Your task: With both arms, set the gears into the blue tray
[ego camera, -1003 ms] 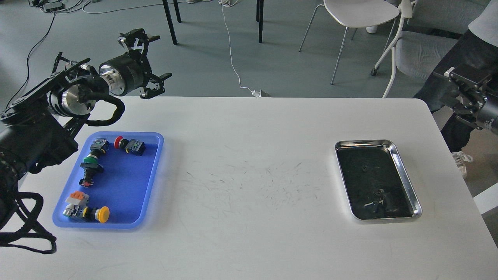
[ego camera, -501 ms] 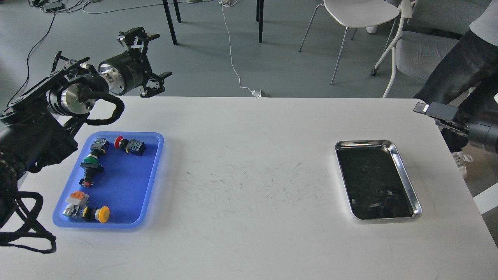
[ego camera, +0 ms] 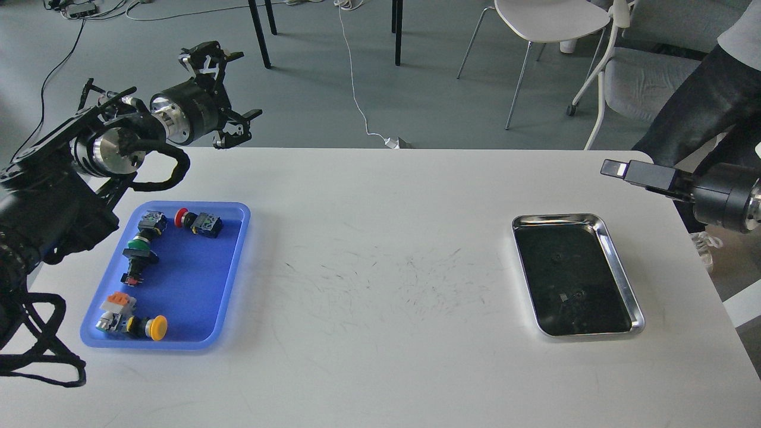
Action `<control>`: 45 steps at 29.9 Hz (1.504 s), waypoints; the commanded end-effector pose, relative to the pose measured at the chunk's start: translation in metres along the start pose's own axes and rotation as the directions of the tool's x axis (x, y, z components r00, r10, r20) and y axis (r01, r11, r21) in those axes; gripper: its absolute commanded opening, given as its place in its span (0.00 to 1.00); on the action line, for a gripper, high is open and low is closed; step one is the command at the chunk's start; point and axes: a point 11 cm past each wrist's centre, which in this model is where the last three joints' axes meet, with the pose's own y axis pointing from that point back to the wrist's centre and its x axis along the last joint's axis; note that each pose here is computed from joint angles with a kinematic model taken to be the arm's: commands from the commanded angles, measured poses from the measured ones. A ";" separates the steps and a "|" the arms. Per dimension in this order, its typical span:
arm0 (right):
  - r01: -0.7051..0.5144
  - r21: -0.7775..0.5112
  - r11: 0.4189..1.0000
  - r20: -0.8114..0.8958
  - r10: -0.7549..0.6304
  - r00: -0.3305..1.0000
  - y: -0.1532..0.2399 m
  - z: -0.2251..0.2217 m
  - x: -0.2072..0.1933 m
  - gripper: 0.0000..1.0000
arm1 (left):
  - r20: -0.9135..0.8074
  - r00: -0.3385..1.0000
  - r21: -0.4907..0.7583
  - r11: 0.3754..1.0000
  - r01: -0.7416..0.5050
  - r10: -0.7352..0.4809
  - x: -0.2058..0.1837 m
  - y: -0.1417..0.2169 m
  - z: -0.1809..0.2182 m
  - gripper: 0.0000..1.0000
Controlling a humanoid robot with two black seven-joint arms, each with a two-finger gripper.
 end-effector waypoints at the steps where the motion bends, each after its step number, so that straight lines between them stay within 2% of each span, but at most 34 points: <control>1: 0.042 -0.011 0.999 0.010 -0.042 0.999 0.000 0.003 -0.009 0.96 | 0.000 1.000 0.000 1.000 -0.001 0.001 0.000 0.000 0.000 0.99; 7: 0.143 -0.023 0.989 -0.027 -0.144 0.989 0.000 0.000 -0.012 0.96 | 0.000 1.000 0.000 1.000 0.001 -0.001 0.000 0.000 0.000 0.99; 16: 0.270 -0.121 0.955 -0.284 -0.294 0.913 -0.003 0.004 -0.022 0.99 | 0.000 1.000 -0.004 1.000 0.001 -0.001 0.000 0.001 0.002 0.99; 20: 0.322 -0.158 0.934 -0.320 -0.357 0.878 -0.002 0.005 -0.029 0.99 | -0.002 1.000 -0.005 1.000 0.000 0.000 0.001 0.001 0.002 0.99; 26: 0.368 -0.161 0.916 -0.376 -0.402 0.835 -0.009 -0.007 -0.033 0.99 | -0.002 1.000 -0.005 1.000 0.000 0.000 0.001 0.001 0.002 0.99; 36: 0.463 -0.261 0.847 -0.468 -0.530 0.707 -0.016 -0.002 -0.048 0.97 | -0.005 1.000 -0.016 1.000 -0.001 0.000 0.001 0.001 0.003 0.99; 45: 0.498 -0.311 0.810 -0.560 -0.579 0.592 -0.031 -0.006 -0.058 0.96 | 0.003 1.000 -0.051 0.999 -0.015 0.015 0.009 0.007 0.012 0.99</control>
